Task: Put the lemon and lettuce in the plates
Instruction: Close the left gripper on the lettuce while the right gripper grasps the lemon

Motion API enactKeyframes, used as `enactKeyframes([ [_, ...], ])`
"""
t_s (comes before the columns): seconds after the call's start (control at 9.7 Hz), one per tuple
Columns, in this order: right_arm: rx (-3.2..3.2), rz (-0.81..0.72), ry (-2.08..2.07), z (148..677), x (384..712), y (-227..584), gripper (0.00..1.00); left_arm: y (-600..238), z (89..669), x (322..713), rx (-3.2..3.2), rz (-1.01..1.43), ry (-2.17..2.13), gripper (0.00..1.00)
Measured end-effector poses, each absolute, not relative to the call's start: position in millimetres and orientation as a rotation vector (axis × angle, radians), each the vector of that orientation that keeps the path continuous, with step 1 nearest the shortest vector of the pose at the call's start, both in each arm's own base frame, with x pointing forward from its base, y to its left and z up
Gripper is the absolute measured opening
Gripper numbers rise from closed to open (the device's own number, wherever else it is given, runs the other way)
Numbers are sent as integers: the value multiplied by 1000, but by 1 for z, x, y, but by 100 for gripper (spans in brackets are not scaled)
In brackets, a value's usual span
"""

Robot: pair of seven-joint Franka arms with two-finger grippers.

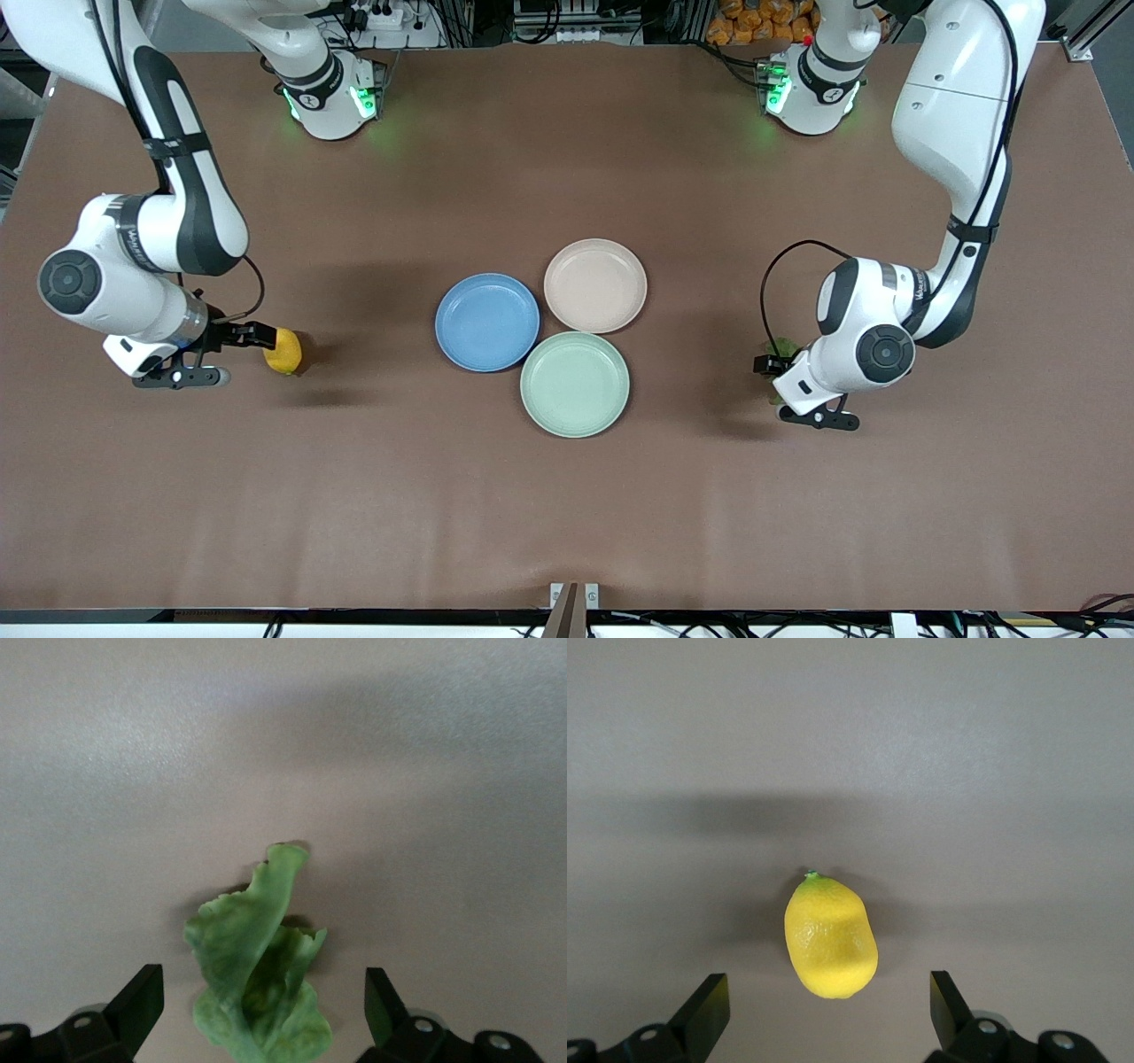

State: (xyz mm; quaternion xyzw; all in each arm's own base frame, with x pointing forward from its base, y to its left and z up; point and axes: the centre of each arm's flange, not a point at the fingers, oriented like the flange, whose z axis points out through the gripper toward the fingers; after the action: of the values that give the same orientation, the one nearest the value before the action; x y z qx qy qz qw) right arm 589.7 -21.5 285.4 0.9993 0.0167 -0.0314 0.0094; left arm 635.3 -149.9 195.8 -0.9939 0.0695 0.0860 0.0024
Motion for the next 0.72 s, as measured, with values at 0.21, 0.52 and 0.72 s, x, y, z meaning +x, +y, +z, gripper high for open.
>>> enactKeyframes([
  [0.21, 3120, -87, 52, 267, 580, -22, 100, -150, 193, 634, -3117, 277, 208, 100],
  [0.52, 3118, -63, 55, 246, 576, -21, 100, -150, 188, 631, -3114, 294, 208, 100],
  [0.72, 3116, -52, 55, 227, 569, -21, 100, -150, 188, 630, -3113, 296, 209, 100],
])
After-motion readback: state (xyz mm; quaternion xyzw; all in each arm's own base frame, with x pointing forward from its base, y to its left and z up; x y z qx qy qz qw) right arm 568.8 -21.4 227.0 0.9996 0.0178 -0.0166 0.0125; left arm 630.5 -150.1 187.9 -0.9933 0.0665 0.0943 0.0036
